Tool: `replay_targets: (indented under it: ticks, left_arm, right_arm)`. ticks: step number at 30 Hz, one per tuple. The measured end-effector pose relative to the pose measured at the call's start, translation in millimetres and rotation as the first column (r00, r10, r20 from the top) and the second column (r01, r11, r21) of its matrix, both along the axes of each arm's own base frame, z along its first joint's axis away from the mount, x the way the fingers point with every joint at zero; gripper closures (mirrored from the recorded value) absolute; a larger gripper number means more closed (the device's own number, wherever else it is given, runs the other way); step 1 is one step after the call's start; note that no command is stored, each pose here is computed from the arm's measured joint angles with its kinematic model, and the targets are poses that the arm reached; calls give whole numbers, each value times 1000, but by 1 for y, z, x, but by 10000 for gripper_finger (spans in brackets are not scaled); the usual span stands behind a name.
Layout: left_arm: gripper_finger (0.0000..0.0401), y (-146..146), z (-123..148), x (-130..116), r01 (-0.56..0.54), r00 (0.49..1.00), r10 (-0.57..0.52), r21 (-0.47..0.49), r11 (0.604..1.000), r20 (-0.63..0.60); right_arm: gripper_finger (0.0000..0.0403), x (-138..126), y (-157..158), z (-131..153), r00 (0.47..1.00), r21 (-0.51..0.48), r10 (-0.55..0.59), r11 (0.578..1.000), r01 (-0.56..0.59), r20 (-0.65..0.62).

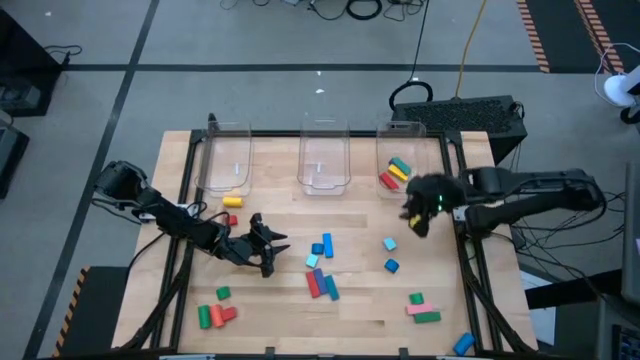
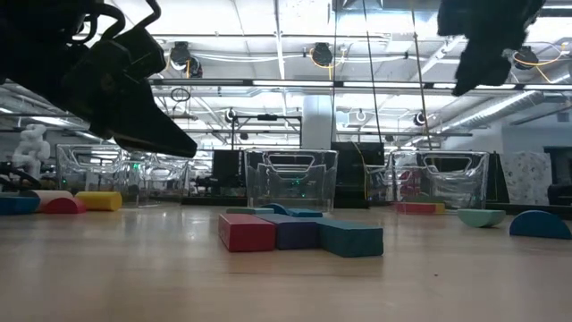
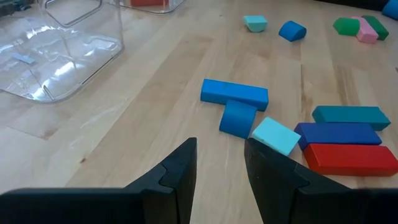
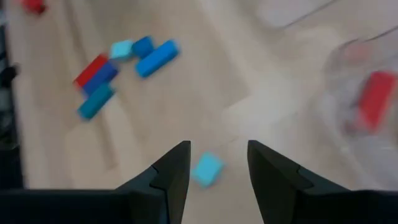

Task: Sort blocks by size
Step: Put the pink rectangular block into the right transparent bin

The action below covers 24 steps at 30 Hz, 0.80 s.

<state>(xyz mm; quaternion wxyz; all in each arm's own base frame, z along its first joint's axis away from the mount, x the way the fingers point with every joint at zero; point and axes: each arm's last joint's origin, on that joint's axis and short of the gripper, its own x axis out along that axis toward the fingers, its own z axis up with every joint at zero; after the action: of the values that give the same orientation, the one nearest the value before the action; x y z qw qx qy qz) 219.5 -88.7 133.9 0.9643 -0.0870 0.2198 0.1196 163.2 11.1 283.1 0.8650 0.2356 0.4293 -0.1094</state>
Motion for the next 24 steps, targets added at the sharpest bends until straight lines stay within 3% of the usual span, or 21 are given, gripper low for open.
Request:
replay_targets:
  ticks: [3,12,24]
  left_arm:
    - [265,0,0,0,-2,1000,2,-1,1000,6]
    - [265,2,1,0,-49,999,48,27,998,18]
    - [265,10,1,3,-116,993,115,52,992,29]
  right_arm:
    - [259,6,26,-7,996,43,70,997,-68,-45]
    - [259,23,100,-48,952,47,201,980,-196,-229]
    - [259,28,177,-96,909,70,348,938,-341,-229]
